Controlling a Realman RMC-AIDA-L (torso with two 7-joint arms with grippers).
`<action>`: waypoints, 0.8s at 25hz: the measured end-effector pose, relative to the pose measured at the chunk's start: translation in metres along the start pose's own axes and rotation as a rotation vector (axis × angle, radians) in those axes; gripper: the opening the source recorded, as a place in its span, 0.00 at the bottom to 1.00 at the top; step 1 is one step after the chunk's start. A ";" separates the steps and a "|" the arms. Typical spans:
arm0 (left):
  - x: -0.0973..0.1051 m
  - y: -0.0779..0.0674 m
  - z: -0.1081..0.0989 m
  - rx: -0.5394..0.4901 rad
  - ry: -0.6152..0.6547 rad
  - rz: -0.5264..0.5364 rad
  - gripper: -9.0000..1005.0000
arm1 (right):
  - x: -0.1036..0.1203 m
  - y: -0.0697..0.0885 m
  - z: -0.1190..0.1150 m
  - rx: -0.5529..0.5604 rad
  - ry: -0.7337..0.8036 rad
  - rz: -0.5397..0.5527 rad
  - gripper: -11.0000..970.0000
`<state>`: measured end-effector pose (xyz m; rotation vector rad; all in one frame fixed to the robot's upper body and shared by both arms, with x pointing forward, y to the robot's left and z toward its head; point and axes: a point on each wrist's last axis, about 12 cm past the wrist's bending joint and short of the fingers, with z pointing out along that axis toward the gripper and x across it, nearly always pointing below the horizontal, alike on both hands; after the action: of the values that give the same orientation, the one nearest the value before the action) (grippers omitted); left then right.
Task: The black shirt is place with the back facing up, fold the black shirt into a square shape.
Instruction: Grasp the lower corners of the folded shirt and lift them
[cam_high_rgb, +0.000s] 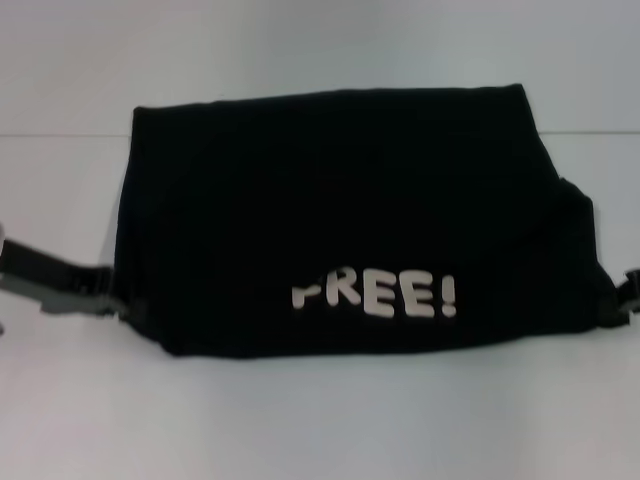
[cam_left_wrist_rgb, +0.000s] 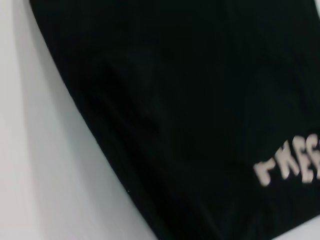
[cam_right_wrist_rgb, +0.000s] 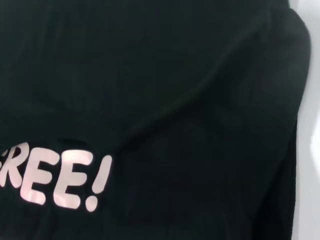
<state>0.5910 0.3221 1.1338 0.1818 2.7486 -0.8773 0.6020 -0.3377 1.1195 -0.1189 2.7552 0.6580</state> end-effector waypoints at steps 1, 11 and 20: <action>0.004 0.000 0.000 0.006 0.023 0.007 0.06 | 0.004 -0.002 -0.002 -0.007 0.015 0.005 0.07; 0.034 -0.001 -0.001 0.069 0.209 0.057 0.07 | 0.034 -0.005 -0.018 -0.079 0.161 0.024 0.07; 0.052 -0.004 -0.001 0.137 0.321 0.088 0.07 | 0.060 -0.008 -0.031 -0.119 0.261 0.036 0.07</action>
<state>0.5403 0.3213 1.1228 0.5067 2.9401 -1.0963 0.5381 -0.3592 1.1238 -0.1947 2.9711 0.8724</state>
